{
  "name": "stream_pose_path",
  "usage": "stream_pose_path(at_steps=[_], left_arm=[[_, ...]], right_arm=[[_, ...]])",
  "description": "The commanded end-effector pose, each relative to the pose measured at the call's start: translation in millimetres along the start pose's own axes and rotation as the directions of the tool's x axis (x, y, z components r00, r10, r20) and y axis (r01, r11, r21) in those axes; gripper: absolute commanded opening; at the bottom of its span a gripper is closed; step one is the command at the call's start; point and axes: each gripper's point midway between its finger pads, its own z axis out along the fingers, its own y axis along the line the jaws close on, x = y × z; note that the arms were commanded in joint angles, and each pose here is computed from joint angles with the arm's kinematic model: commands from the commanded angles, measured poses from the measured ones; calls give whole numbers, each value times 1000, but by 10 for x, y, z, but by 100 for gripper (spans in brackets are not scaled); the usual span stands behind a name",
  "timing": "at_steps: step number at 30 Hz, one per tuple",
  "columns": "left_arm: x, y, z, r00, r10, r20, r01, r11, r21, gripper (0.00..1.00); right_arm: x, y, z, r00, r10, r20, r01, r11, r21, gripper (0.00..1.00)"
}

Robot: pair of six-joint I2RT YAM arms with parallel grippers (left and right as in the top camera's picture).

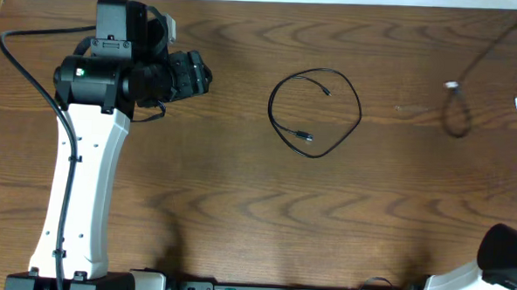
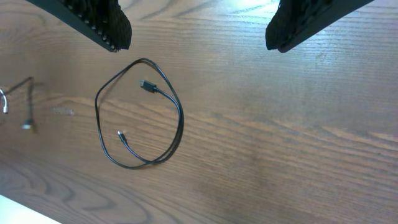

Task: Untangle cables

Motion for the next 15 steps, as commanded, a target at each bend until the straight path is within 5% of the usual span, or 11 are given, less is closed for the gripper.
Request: stream_pose_path(at_steps=[1, 7, 15], left_arm=[[-22, 19, -8, 1000, 14, 6, -14, 1000, -7, 76], [-21, 19, -8, 1000, 14, 6, -14, 1000, -7, 76], [-19, 20, -8, 1000, 14, 5, -14, 1000, -7, 76]], right_arm=[[-252, -194, -49, 996, -35, 77, 33, 999, 33, 1], [-216, -518, -23, 993, -109, 50, 101, 985, 141, 1], [488, -916, 383, 983, -91, -158, 125, 969, 215, 1]])
